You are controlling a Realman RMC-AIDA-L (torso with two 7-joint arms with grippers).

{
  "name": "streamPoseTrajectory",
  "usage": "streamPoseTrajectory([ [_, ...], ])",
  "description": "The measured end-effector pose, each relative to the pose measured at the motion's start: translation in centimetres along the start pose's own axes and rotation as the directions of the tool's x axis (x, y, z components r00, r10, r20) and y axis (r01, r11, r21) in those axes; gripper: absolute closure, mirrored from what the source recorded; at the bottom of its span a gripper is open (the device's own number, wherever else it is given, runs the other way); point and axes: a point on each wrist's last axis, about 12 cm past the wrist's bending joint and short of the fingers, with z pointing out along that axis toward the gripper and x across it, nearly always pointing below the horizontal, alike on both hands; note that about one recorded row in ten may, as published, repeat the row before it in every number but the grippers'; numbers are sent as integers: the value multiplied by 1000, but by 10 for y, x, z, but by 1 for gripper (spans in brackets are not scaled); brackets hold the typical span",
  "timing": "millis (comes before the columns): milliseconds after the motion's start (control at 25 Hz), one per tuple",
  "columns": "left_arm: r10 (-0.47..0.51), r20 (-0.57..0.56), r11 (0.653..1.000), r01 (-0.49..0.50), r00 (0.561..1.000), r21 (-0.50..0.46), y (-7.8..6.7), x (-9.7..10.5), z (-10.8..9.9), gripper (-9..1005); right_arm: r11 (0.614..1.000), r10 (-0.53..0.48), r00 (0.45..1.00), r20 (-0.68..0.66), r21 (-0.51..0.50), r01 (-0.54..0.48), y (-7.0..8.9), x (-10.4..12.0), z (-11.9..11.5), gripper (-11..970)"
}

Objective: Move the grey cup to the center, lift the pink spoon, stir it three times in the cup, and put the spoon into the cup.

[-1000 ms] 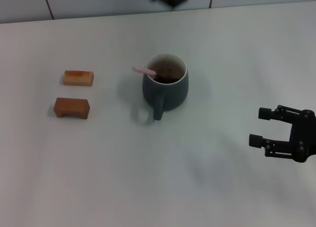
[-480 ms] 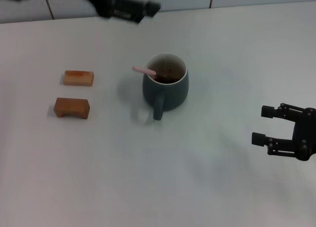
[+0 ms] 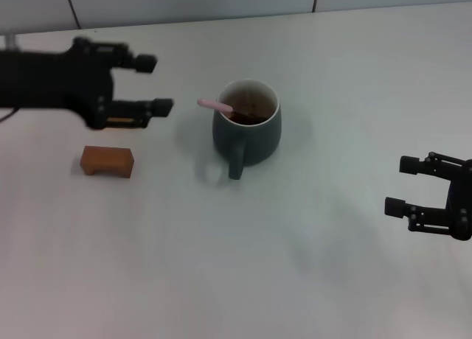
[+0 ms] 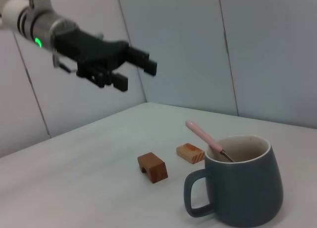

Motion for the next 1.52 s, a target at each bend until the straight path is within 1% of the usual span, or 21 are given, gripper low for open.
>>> streamPoseTrajectory([
  [120, 0, 0, 1000, 0, 1000, 0, 0, 0, 0, 294, 1000, -4, 1000, 9, -1, 4, 1, -2, -3, 133],
  [160, -35, 24, 999, 35, 999, -7, 0, 16, -4, 293, 1000, -5, 1000, 16, -2, 5, 1, -2, -4, 133],
  [200, -91, 57, 996, 91, 994, -1, -5, 48, -10, 293, 1000, -5, 1000, 16, -2, 5, 1, -2, -4, 133],
  [240, -105, 59, 994, 105, 993, -1, -8, 58, -10, 293, 1000, -6, 1000, 18, -2, 6, 1, -3, -5, 133],
  [360, -121, 39, 992, 122, 992, -14, -14, 73, -6, 293, 1000, -9, 1000, 18, -3, 10, 1, -4, -6, 133],
  [400, -121, 39, 992, 122, 992, -14, -14, 73, -6, 265, 1000, -10, 1000, 18, -3, 10, 1, -4, -6, 134],
  [480, -131, 9, 991, 131, 991, -20, -18, 82, 1, 210, 1000, -9, 1000, 18, -5, 9, 1, -4, -6, 134],
  [560, -134, -1, 991, 134, 991, -19, -19, 83, 3, 155, 1000, -9, 1000, 19, -6, 9, 1, -4, -6, 134],
  [720, -159, -20, 987, 159, 987, -12, -19, 87, 6, 154, 1000, -9, 1000, 20, -10, 9, 2, -4, -5, 134],
  [880, -181, -21, 983, 180, 983, -37, -15, 91, 1, 153, 1000, -11, 1000, 21, -12, 11, 2, -4, -6, 133],
  [1200, -199, -2, 978, 198, 980, -63, -11, 91, -5, 152, 1000, -12, 1000, 18, -13, 12, 3, -3, -6, 133],
  [1400, -218, -6, 974, 217, 976, -67, -14, 96, -10, 152, 1000, -13, 1000, 17, -12, 13, 3, -3, -6, 134],
  [1520, -228, -5, 972, 228, 974, -62, -18, 100, -15, 152, 1000, -26, 1000, 17, -10, 26, 3, -3, -7, 134],
])
